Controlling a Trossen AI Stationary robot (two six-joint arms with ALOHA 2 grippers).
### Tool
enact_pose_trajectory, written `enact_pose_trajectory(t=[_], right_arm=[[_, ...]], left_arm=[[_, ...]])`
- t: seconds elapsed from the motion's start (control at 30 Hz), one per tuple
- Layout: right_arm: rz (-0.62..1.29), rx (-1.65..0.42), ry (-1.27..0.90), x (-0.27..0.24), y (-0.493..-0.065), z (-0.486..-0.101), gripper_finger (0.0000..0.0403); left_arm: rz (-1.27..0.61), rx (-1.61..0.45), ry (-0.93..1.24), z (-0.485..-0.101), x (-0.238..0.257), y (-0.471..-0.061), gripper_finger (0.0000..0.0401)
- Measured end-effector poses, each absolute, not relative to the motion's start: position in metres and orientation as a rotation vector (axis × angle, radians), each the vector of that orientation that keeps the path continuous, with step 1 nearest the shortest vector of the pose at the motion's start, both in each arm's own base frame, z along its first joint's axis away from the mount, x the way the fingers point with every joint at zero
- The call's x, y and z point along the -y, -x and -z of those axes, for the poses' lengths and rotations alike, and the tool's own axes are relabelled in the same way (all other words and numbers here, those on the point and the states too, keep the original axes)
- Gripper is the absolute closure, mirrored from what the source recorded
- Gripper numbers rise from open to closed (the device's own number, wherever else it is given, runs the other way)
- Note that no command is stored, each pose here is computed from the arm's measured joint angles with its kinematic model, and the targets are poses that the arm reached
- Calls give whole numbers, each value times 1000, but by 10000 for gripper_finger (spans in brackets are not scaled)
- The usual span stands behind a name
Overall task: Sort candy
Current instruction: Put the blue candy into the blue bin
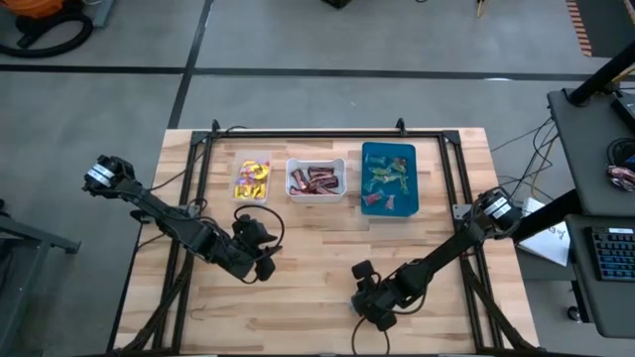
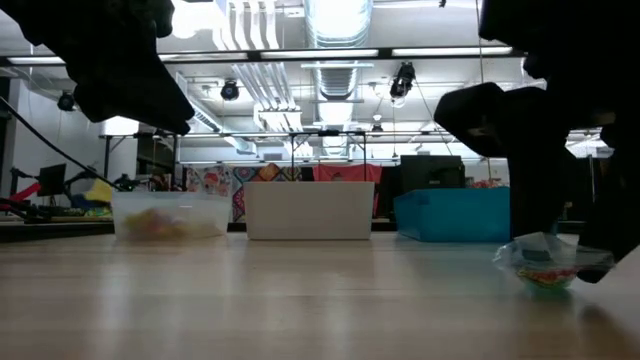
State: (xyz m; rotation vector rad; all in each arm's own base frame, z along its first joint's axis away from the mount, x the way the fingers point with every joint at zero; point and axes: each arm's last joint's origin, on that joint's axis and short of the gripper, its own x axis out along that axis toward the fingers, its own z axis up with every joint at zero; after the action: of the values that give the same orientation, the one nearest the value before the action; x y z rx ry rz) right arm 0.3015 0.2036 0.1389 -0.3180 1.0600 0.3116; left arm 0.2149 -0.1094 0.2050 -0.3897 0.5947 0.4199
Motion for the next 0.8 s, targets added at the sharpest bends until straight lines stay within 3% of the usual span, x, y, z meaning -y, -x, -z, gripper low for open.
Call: enact_pose_trajectory(t=[0.33,0.63,0.8], right_arm=[[-329,-1058,324,-200,-304,-141,386],[-323,-1026,306,-191,-305,-158,394],[-178,-965,334,-170,-305,-185,394]], left_arm=[[-414,-588,394,-206,110,-215,269],[-374,-606,294,-217,112,-215,269],[-379,-637,145,-242,114,-212,269]])
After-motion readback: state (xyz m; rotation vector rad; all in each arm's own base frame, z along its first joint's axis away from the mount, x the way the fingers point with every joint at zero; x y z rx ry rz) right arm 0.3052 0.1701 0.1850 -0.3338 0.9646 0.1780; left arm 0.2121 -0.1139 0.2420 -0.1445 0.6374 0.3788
